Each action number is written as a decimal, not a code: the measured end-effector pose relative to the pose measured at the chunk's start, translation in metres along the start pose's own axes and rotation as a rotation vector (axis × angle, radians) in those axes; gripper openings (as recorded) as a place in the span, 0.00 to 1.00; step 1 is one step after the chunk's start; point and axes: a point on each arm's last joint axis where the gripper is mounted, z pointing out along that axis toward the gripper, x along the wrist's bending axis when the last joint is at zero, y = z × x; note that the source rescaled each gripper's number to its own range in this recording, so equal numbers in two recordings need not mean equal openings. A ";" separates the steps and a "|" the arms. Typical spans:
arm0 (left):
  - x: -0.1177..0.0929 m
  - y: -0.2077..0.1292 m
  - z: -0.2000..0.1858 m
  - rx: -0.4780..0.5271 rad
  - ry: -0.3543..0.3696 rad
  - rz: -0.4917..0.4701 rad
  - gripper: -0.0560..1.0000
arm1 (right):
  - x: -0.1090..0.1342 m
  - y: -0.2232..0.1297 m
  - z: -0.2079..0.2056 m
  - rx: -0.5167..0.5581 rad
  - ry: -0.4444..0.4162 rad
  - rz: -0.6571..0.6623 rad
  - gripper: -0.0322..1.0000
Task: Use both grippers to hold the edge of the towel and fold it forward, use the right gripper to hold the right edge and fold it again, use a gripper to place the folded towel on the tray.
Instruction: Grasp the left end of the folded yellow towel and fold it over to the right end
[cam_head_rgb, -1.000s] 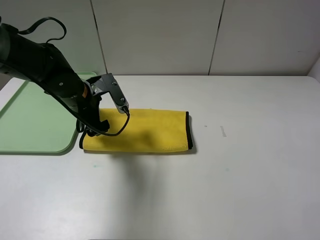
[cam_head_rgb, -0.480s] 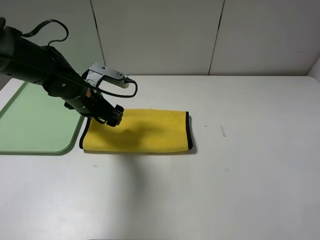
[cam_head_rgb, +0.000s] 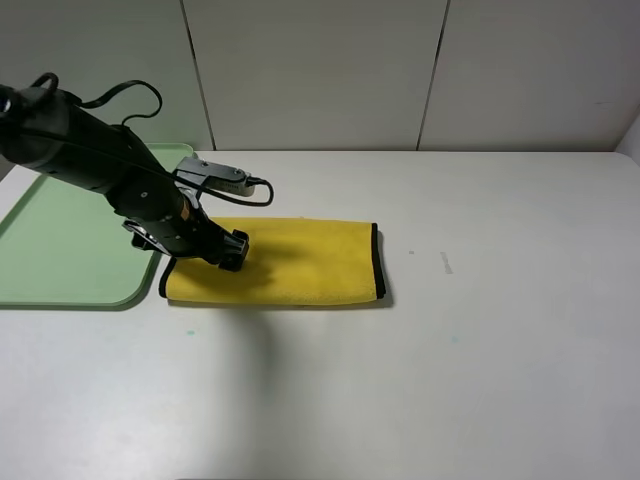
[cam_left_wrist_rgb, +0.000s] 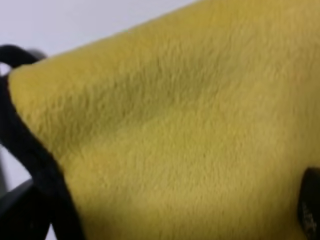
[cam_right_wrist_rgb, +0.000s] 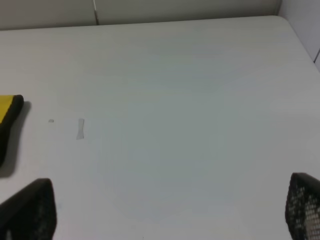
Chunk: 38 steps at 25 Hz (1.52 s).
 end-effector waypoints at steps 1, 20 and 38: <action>-0.001 0.000 0.002 -0.002 -0.007 -0.007 1.00 | 0.000 0.000 0.000 0.000 0.005 0.003 1.00; -0.021 0.008 0.016 -0.128 -0.129 0.019 0.89 | 0.000 0.000 0.000 0.000 0.005 0.003 1.00; -0.021 0.000 0.013 -0.129 -0.145 -0.010 0.63 | 0.001 0.000 0.000 0.000 0.007 0.004 1.00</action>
